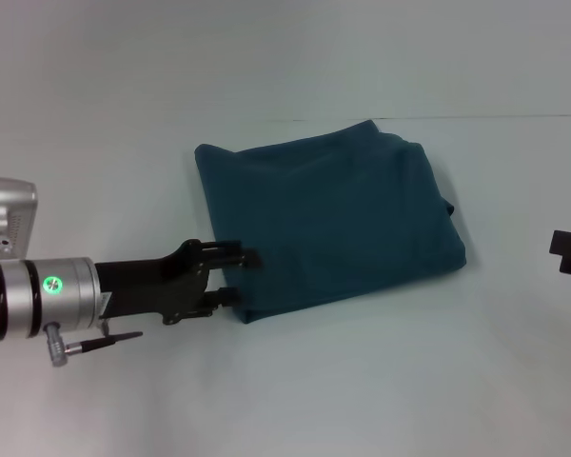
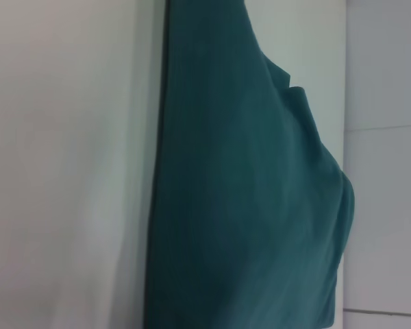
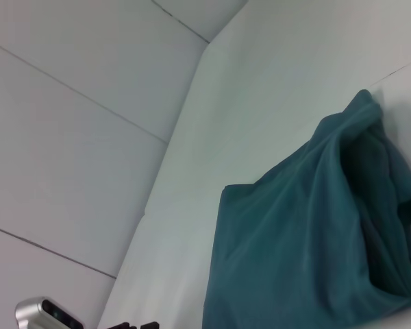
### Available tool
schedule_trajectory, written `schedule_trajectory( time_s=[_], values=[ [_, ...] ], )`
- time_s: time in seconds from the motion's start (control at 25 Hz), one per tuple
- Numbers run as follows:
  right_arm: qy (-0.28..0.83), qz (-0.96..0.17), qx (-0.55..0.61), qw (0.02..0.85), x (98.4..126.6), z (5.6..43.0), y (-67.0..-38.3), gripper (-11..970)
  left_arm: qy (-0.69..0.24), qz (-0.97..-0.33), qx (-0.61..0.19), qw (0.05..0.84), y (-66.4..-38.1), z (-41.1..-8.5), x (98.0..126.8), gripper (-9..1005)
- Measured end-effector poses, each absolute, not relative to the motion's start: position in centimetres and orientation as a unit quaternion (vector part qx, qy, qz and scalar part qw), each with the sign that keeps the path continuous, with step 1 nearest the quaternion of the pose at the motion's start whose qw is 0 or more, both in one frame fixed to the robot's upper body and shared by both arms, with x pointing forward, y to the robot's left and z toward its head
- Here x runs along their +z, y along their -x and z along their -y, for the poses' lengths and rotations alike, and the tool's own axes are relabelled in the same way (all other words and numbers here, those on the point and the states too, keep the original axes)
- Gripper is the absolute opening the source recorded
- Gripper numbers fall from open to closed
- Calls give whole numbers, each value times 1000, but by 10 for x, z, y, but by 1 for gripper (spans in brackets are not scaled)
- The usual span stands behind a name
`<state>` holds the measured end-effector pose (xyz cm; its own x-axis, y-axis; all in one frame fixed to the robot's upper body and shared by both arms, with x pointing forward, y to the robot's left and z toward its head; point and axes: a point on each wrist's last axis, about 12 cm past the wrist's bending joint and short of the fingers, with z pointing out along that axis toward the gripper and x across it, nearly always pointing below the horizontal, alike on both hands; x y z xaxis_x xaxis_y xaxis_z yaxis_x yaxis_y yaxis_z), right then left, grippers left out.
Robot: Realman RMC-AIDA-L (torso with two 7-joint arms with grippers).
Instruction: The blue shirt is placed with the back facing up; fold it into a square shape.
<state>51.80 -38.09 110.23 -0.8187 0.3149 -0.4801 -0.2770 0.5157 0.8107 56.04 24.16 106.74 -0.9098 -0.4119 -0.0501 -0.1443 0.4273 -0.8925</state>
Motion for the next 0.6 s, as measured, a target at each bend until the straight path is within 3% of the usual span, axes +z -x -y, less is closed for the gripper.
schedule_trajectory(
  time_s=[0.6],
  values=[
    [-15,-815,495,301,1101,380,-516,883,238,-816,-510,132,-542,-254,1043,595]
  ],
)
